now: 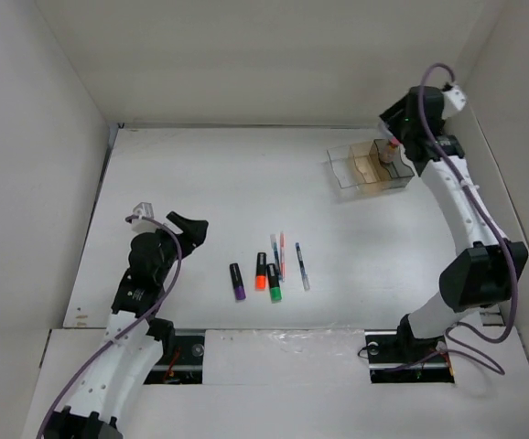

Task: Sort the stationery into containers
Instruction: Place the stationery in the storage box.

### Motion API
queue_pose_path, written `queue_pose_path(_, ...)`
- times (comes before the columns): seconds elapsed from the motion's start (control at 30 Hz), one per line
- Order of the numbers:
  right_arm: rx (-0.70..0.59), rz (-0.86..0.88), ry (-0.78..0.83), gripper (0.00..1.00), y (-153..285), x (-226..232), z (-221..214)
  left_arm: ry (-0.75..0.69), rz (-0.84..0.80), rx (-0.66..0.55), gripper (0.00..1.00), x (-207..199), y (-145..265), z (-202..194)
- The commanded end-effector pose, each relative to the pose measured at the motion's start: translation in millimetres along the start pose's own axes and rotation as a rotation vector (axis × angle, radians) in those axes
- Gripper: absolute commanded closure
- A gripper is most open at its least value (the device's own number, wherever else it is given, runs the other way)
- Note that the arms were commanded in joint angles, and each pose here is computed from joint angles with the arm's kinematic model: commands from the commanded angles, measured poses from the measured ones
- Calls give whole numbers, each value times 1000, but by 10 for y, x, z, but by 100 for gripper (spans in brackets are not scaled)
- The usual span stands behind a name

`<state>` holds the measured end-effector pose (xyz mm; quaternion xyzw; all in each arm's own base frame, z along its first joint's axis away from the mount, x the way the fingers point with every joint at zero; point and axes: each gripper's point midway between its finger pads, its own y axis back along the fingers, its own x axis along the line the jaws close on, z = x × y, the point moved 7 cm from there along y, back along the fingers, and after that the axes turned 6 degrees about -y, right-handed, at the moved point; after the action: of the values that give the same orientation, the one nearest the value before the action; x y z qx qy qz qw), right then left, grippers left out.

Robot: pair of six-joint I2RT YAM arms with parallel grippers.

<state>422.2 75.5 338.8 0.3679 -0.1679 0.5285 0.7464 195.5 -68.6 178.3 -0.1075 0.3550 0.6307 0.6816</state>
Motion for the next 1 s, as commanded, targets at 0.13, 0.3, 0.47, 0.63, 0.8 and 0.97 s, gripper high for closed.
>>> queue_pose_path(0.13, 30, -184, -129, 65, -567, -764, 250, -60, -85, 44, 27, -100, -178, -18)
queue_pose_path(0.3, 81, -250, -149, 67, -927, -969, 219, -60, -92, 60, 27, -188, -332, 59)
queue_pose_path(0.47, 60, -298, -145, 67, -998, -1090, 221, -60, -92, 74, 27, -178, -392, 33)
queue_pose_path(0.63, 50, -318, -155, 67, -1063, -1221, 239, -58, -92, 109, 25, -108, -455, -82)
queue_pose_path(0.8, 39, -358, -151, 65, -1129, -1317, 239, -67, -96, 104, 25, -107, -493, -80)
queue_pose_path(0.97, 20, -376, -153, 65, -1203, -1362, 280, -68, -103, 95, 25, -117, -511, -68)
